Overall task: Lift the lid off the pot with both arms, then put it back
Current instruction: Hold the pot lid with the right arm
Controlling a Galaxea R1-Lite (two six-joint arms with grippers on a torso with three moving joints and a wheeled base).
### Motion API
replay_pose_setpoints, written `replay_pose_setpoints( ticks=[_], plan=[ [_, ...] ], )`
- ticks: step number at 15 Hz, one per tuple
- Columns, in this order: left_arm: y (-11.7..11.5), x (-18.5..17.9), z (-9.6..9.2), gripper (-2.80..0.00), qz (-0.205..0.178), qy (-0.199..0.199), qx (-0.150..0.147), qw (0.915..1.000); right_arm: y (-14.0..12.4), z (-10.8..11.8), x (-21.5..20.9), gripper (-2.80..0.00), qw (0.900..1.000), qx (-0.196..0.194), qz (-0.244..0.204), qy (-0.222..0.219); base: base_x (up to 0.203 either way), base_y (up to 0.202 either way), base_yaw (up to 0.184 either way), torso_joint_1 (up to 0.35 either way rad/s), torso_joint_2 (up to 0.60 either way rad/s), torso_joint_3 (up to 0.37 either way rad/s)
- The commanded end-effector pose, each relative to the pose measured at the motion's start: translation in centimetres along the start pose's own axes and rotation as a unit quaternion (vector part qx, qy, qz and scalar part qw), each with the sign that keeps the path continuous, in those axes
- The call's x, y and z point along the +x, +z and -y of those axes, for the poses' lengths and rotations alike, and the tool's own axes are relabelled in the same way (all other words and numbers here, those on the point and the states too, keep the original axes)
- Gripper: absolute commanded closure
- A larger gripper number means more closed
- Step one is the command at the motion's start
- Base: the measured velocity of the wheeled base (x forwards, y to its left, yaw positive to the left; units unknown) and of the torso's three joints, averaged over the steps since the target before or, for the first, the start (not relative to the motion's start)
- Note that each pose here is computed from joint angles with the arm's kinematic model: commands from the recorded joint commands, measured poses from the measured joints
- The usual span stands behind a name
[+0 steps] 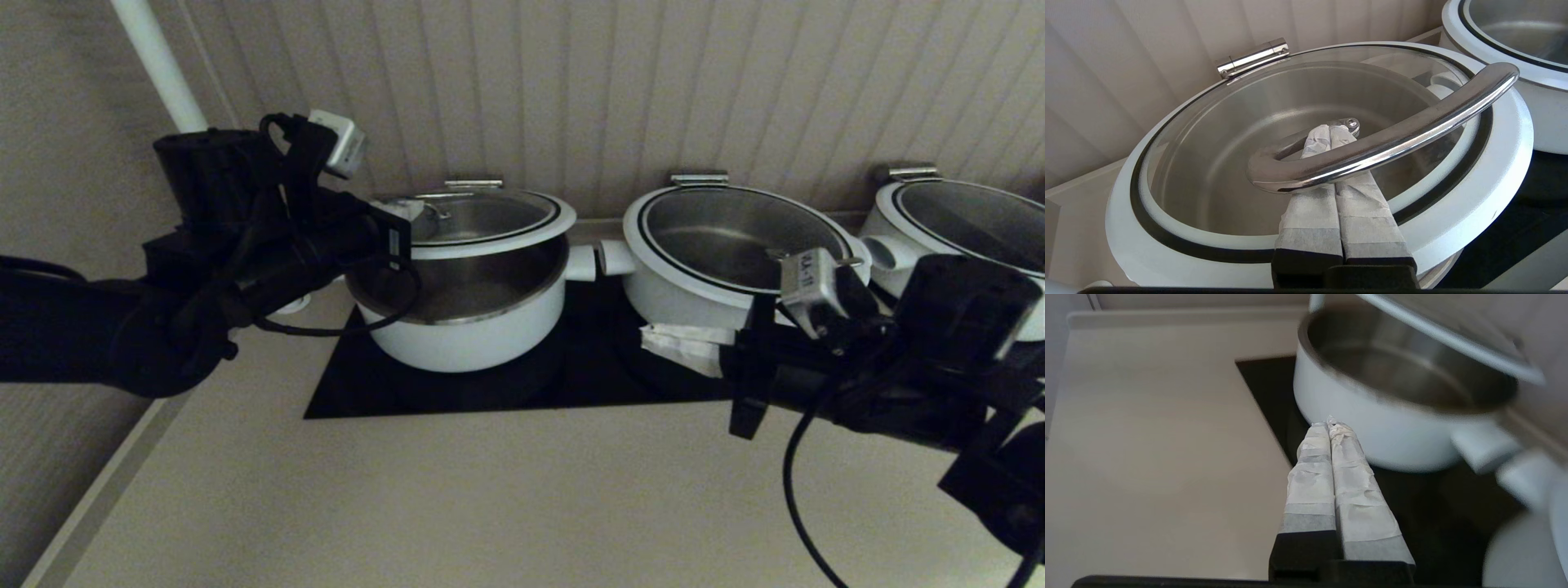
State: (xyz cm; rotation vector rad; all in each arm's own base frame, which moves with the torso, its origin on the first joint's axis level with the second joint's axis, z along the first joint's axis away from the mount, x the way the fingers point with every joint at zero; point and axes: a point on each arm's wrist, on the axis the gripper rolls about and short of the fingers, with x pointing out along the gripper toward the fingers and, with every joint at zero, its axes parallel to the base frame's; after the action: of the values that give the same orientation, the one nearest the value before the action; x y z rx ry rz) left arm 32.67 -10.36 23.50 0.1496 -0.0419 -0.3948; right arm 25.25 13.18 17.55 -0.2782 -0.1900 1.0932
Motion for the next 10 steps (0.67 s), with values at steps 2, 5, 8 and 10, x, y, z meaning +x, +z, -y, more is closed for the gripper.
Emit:
replay_pose_setpoints(
  ticks=[2, 5, 8, 10],
  plan=[
    [0.0, -0.1, -0.6, 0.00, 0.001, 0.010, 0.000, 1.0000, -1.4, 0.8, 3.4, 0.00, 1.000, -0.010, 0.017, 0.015, 0.000, 0.000, 0.000, 0.000, 0.00, 0.000],
    [-0.1, -0.1, -0.9, 0.00, 0.000, 0.014, 0.000, 0.9999, -2.0, 1.4, 4.6, 0.00, 0.999, -0.027, 0.038, 0.008, 0.000, 0.000, 0.000, 0.000, 0.00, 0.000],
    [-0.2, 0.0, -0.9, 0.00, -0.001, 0.014, 0.000, 0.9999, -2.5, 2.0, 5.5, 0.00, 0.999, -0.028, 0.033, -0.014, 0.000, 0.000, 0.000, 0.000, 0.00, 0.000],
    [-0.2, 0.0, -0.9, 0.00, -0.001, 0.014, 0.000, 0.9999, -3.0, 2.6, 6.3, 0.00, 0.999, -0.030, 0.034, -0.026, 0.000, 0.000, 0.000, 0.000, 0.00, 0.000]
  ],
)
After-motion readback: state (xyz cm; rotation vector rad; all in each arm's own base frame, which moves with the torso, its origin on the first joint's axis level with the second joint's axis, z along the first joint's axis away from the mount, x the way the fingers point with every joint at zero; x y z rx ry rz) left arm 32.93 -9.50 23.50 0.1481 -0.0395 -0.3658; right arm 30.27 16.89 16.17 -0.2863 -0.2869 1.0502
